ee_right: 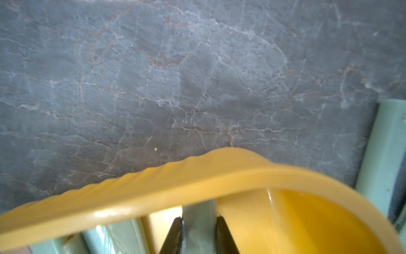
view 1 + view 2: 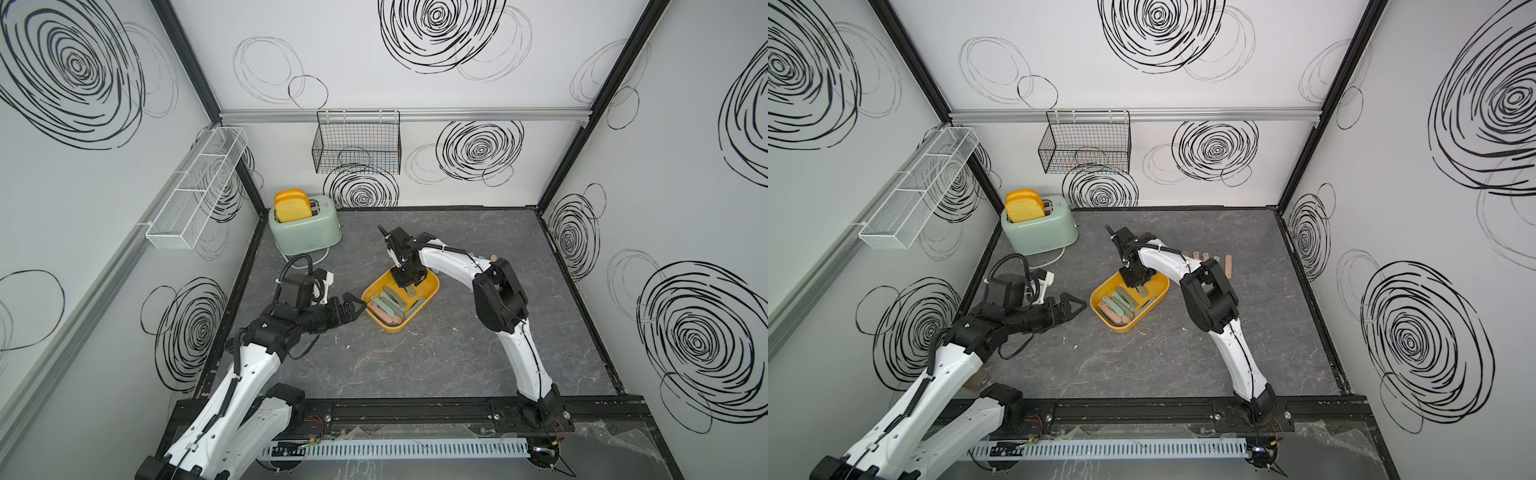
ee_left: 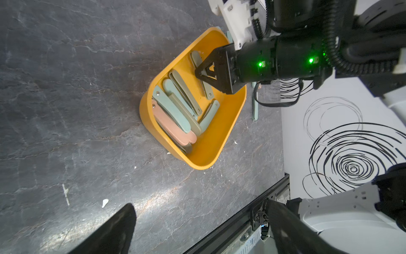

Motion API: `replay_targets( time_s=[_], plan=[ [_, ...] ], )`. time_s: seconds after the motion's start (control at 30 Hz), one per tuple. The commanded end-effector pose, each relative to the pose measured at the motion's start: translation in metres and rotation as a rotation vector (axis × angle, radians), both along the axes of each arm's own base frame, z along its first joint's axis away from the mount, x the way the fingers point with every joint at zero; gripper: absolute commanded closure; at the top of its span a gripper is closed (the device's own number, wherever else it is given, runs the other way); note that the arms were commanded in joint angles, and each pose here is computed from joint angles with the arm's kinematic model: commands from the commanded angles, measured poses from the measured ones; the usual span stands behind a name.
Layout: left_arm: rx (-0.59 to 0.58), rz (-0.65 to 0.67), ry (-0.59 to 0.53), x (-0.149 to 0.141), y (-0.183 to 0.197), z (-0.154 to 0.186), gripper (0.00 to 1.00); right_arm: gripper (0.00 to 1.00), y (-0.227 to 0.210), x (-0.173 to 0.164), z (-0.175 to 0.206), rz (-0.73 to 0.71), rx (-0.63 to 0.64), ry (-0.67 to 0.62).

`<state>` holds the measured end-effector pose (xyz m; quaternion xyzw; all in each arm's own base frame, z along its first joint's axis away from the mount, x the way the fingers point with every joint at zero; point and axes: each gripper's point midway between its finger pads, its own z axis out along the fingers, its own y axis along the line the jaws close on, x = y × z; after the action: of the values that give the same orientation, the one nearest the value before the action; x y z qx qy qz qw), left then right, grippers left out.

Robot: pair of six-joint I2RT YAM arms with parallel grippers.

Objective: Take the fruit knife out of the storage box
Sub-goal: Pick up the fruit knife from the storage box, then place the fruit knife at the center of the board.

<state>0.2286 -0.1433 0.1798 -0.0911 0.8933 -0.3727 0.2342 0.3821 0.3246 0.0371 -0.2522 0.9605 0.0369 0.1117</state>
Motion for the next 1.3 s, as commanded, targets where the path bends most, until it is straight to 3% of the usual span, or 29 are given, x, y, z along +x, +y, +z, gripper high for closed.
replay_targets(
  time_s=[0.0,0.3,0.6,1.0,1.27],
  plan=[
    [-0.048,0.005,-0.075,0.015,-0.008,0.024,0.02,0.82,-0.003,-0.001,0.029,-0.023,0.031,-0.009],
    [-0.060,-0.044,-0.099,0.025,-0.038,0.033,0.02,0.82,-0.015,0.005,0.064,-0.092,0.128,-0.005],
    [-0.067,-0.142,-0.108,0.029,-0.089,0.034,0.02,0.82,-0.079,0.008,0.085,-0.227,0.187,-0.018],
    [-0.061,-0.298,-0.084,0.017,-0.158,0.020,0.02,0.81,-0.198,-0.022,0.040,-0.440,0.113,0.029],
    [-0.048,-0.386,-0.067,0.002,-0.184,0.013,0.02,0.79,-0.235,-0.027,0.011,-0.516,0.075,0.074]
  ],
)
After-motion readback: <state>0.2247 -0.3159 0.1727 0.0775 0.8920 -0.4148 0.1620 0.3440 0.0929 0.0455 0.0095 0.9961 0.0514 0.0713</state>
